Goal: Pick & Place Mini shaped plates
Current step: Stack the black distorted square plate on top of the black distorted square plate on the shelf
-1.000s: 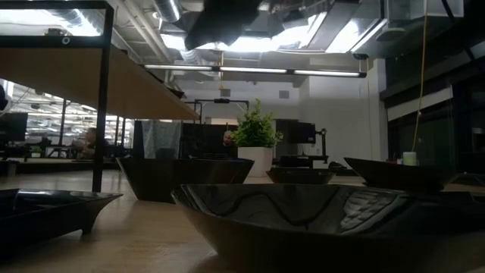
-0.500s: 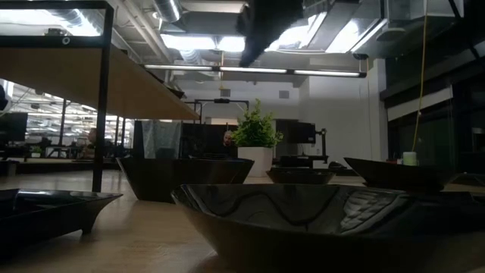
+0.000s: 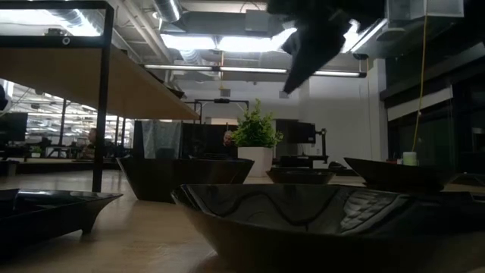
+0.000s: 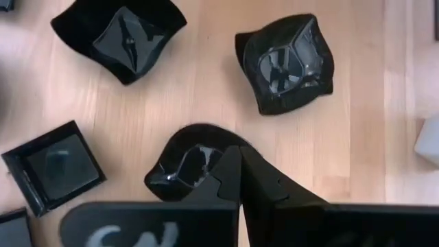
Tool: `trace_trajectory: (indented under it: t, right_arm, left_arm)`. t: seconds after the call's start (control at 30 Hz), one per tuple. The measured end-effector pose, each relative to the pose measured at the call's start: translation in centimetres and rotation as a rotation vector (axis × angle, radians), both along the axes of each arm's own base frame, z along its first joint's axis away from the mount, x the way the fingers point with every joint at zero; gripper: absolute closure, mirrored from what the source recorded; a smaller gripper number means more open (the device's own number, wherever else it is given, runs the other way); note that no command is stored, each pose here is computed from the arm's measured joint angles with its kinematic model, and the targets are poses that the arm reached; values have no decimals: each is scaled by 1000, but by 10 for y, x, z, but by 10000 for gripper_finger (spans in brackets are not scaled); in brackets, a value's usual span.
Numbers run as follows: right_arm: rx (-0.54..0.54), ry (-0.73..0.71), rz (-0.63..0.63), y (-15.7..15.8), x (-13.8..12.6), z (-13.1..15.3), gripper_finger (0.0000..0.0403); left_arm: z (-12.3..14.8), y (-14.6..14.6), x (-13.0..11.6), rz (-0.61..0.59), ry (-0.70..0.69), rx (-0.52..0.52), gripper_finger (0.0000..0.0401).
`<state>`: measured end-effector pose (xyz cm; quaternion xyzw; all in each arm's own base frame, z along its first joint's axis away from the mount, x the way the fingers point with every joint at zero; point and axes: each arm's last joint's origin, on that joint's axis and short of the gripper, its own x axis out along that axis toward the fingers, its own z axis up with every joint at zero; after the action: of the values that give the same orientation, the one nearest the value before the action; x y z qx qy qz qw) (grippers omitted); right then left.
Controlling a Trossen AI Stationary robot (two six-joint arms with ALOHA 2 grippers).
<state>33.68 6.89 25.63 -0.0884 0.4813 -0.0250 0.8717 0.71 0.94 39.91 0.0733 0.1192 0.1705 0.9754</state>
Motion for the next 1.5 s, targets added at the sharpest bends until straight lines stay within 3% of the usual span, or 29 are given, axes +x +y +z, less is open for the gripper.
trace_trajectory:
  t: [0.27, 0.5, 0.63, 0.8, 1.0, 1.13, 1.37, 1.5]
  right_arm:
    - [39, -183, -57, -7, -23, -19, 399]
    - [50, -222, -56, -8, -23, -33, 388]
    - [113, -265, -39, -5, -20, -31, 379]
    - [148, -322, 209, 11, -13, -29, 382]
    - [9, -418, 517, 37, 2, -43, 380]
    - [-47, -455, 592, 48, 13, -62, 351]
    - [-60, -460, 596, 52, 26, -91, 259]
    - [-86, -455, 593, 53, 30, -102, 231]
  left_arm:
    - [0, 0, 0, 0, -1, 0, 397]
    - [0, 0, 0, 0, 0, 0, 397]
    - [0, 0, 0, 0, 0, 0, 397]
    - [0, 0, 0, 0, 0, 0, 397]
    - [0, 0, 0, 0, 0, 0, 397]
    - [0, 0, 0, 0, 0, 0, 397]
    - [0, 0, 0, 0, -1, 0, 397]
    - [0, 0, 0, 0, 0, 0, 397]
